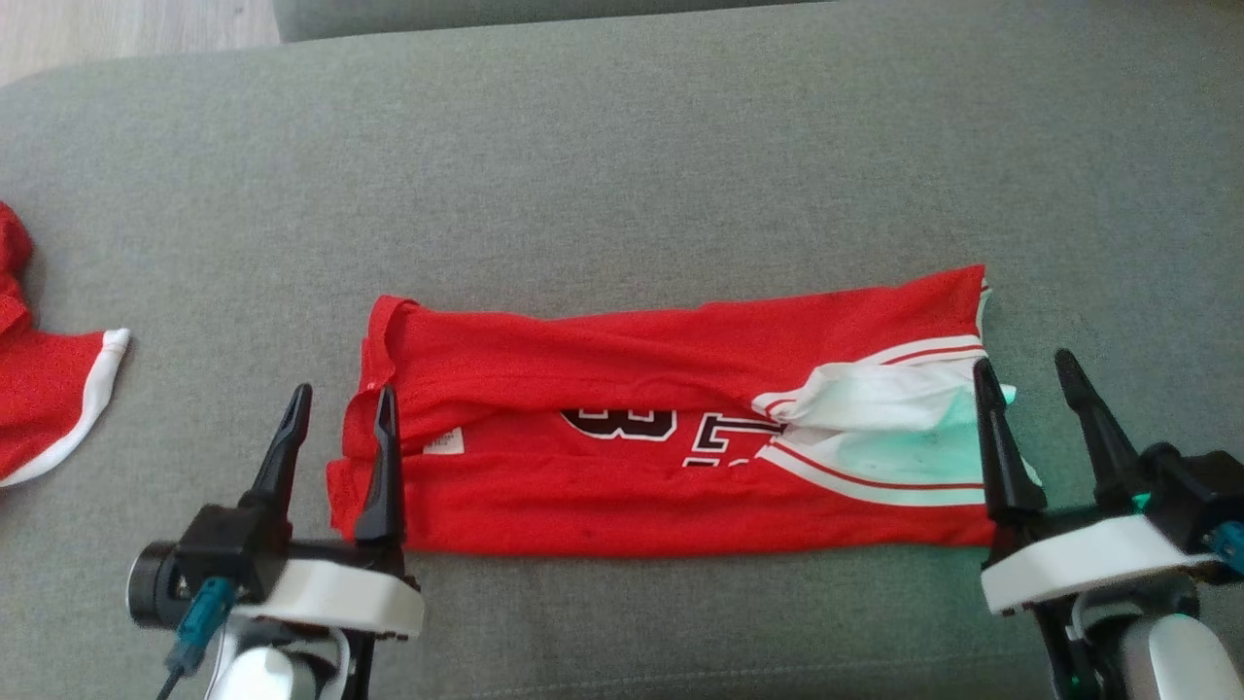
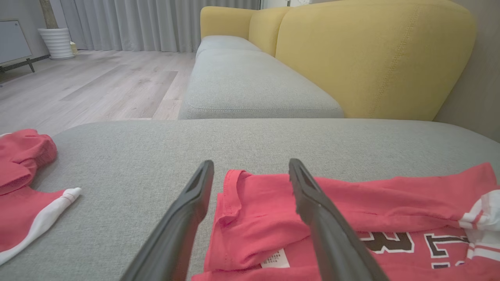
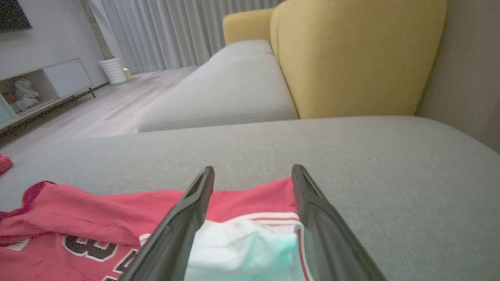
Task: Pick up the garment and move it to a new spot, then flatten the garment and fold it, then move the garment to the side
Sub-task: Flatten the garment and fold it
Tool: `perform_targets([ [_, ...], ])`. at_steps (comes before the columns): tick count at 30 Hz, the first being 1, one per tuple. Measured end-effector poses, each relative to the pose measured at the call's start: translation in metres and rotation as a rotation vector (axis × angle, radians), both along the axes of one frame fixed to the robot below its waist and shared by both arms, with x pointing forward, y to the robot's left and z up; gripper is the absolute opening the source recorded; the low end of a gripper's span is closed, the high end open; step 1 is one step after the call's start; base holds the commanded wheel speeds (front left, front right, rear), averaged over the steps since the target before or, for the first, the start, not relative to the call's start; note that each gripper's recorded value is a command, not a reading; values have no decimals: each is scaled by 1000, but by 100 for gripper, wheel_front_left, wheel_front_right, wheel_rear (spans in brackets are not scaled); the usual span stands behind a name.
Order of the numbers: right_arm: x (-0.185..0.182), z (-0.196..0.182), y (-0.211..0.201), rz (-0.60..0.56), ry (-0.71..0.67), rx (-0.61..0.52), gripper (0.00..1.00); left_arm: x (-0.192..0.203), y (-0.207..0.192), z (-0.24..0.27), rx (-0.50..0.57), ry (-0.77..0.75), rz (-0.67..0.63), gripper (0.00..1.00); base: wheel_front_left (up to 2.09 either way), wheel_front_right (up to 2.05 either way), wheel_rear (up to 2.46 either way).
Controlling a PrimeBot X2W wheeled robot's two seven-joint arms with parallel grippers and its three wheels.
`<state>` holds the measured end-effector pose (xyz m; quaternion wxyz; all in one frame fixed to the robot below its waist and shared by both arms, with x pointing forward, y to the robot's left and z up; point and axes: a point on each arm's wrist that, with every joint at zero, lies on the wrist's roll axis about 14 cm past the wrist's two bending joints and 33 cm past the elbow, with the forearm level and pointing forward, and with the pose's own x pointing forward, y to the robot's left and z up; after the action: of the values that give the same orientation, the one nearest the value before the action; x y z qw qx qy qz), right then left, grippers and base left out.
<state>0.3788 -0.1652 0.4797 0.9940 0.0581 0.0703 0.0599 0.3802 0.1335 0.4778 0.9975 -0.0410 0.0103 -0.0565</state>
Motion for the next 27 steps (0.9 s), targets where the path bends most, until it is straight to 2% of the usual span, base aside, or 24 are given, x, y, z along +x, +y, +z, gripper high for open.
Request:
perform_targets([
  [7,-1,-58,-18,-50,186,-1,100,13,-2,-1,-5,-4,-9,100,0,0,0],
  [11,15,-85,-19,-59,264,15,100,21,-1,-9,-4,13,-8,100,0,0,0],
  [15,8,-116,-15,-50,398,23,100,25,-1,-15,-4,28,-11,100,0,0,0],
  [22,5,-130,-8,-41,487,81,100,29,-1,-21,-3,41,-10,100,0,0,0],
  [24,5,-130,-6,-37,497,94,0,30,-2,-22,-4,44,-13,100,0,0,0],
  [27,7,-130,-3,-26,508,102,0,31,-4,-23,-6,45,-19,100,0,0,0],
])
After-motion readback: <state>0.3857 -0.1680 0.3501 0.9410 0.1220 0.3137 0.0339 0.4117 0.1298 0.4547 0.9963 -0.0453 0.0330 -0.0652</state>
